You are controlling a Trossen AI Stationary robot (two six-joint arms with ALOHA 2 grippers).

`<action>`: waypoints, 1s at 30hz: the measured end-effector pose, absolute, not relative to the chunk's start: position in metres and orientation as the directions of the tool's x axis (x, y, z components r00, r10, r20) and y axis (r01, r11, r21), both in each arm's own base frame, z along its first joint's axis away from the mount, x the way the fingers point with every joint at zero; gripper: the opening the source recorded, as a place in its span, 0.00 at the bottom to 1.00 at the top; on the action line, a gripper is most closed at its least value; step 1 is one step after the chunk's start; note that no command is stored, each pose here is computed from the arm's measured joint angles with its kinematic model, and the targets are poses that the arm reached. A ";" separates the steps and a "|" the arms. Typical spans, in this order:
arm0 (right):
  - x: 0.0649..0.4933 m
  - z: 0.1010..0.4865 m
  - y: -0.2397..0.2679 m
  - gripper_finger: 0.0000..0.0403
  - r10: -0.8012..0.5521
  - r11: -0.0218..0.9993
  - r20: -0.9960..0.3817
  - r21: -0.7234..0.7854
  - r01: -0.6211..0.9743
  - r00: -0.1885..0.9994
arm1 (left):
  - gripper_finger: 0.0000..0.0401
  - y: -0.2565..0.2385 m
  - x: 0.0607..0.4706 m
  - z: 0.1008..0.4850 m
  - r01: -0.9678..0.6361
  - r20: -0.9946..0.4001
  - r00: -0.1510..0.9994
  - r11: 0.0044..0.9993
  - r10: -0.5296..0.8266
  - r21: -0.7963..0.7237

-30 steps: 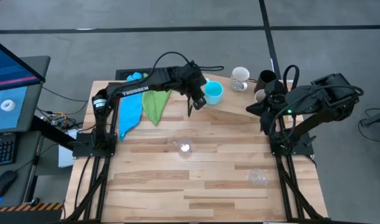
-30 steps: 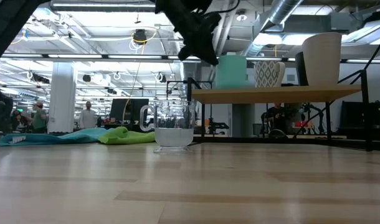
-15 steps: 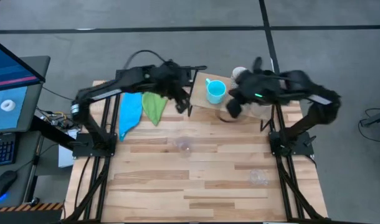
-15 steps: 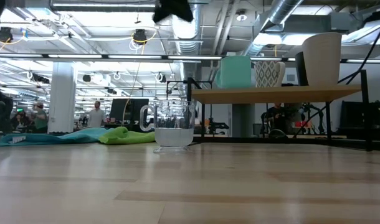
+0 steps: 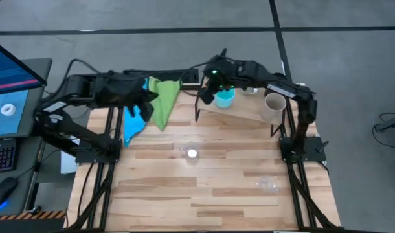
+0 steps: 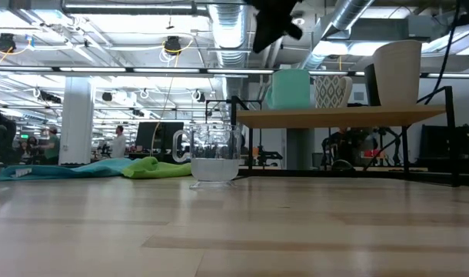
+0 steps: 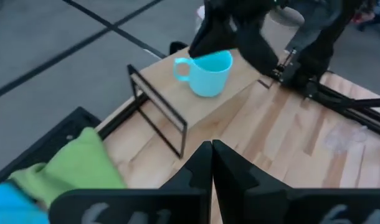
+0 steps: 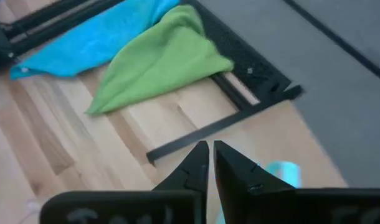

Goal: Stack small to large cups/mugs on shelf
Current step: Move the blue mug to the center of the shelf

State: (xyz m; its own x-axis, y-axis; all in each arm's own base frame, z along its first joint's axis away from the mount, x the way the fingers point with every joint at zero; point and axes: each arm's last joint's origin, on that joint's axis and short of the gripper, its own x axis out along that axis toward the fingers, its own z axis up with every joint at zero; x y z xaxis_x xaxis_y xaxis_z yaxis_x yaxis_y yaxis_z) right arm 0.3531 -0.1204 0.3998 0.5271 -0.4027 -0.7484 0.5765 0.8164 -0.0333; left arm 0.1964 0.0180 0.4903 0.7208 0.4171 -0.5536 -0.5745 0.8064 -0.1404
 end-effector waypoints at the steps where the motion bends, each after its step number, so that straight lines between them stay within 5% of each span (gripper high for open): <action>1: 0.359 0.394 -0.121 0.12 -0.397 0.821 -0.757 -0.040 0.569 0.519 | 0.00 0.016 0.193 0.491 -0.584 -0.555 0.715 0.800 0.425 -0.140; 10: 0.383 0.359 -0.125 0.01 -0.356 0.834 -0.817 -0.058 0.548 0.454 | 0.00 0.005 0.173 0.488 -0.616 -0.599 0.675 0.777 0.432 -0.134; 30: 0.363 0.343 -0.131 0.01 -0.319 0.769 -0.924 -0.124 0.627 0.209 | 0.00 0.004 0.172 0.486 -0.598 -0.613 0.662 0.797 0.431 -0.085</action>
